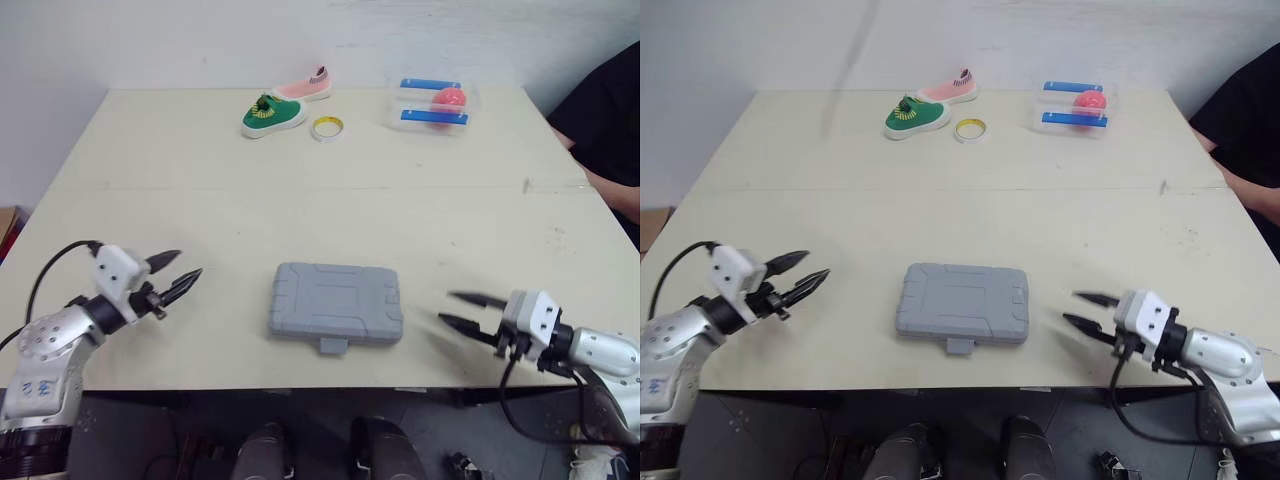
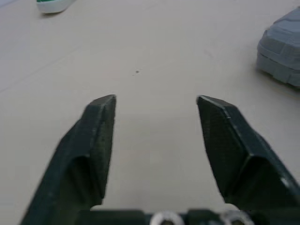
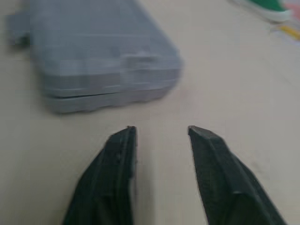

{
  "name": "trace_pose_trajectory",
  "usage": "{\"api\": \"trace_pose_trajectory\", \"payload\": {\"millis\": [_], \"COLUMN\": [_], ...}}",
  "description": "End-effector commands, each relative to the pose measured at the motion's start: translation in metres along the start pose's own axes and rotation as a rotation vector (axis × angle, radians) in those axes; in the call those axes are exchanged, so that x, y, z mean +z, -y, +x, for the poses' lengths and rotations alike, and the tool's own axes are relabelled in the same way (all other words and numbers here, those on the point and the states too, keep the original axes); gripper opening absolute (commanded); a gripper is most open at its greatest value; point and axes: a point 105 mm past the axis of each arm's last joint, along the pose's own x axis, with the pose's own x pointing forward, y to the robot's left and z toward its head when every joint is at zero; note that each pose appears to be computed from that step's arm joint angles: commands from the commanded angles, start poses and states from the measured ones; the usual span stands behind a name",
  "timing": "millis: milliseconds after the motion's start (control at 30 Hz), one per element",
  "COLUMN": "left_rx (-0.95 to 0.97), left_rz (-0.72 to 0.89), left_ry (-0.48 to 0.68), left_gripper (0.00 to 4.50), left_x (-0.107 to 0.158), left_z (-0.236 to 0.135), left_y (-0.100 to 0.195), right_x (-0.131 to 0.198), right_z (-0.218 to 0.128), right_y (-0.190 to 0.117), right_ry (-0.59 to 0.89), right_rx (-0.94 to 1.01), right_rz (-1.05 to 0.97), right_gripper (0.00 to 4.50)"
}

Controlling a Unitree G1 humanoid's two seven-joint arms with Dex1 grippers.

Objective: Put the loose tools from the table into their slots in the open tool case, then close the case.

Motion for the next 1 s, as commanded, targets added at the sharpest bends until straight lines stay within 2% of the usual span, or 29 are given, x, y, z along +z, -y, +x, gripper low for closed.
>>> {"api": "trace_pose_trajectory", "payload": {"millis": [33,67,100,167,267,367,500,733,867,1000], "left_rx": [-0.088,-0.107,-0.132,-0.157,-0.215,-0.28,-0.316,-0.409,-0.476,-0.446], "left_rz": [0.047,0.06,0.064,0.061,0.041,0.1,0.109,0.11,0.079,0.051], "left_ry": [0.011,0.009,0.017,0.018,-0.043,-0.062,-0.047,-0.053,-0.085,-0.094], "left_gripper": [0.61,0.13,0.06,0.06,0.06,0.06,0.06,0.06,0.06,0.06], "left_x": [0.015,0.016,0.019,0.022,0.014,0.011,0.014,0.006,-0.004,-0.008], "left_z": [0.024,0.029,0.042,0.061,0.083,0.111,0.13,0.131,0.113,0.099], "left_y": [0.012,0.015,0.017,0.019,0.024,0.031,0.035,0.047,0.053,0.05], "right_x": [0.014,0.014,0.014,0.014,0.009,-0.006,-0.01,-0.012,-0.011,-0.008], "right_z": [0.006,0.007,0.011,0.016,0.025,0.034,0.041,0.058,0.066,0.074], "right_y": [-0.012,-0.018,-0.029,-0.042,-0.048,-0.06,-0.062,-0.055,-0.053,-0.045], "right_ry": [0.012,0.001,-0.012,-0.031,-0.053,-0.126,-0.128,-0.113,-0.103,-0.076], "right_rx": [0.075,0.103,0.165,0.225,0.228,0.26,0.252,0.185,0.166,0.125], "right_rz": [0.042,0.058,0.075,0.107,0.139,0.156,0.155,0.137,0.147,0.177], "right_gripper": [0.0,0.0,0.0,0.0,0.0,0.0,0.0,0.0,0.0,0.0]}}
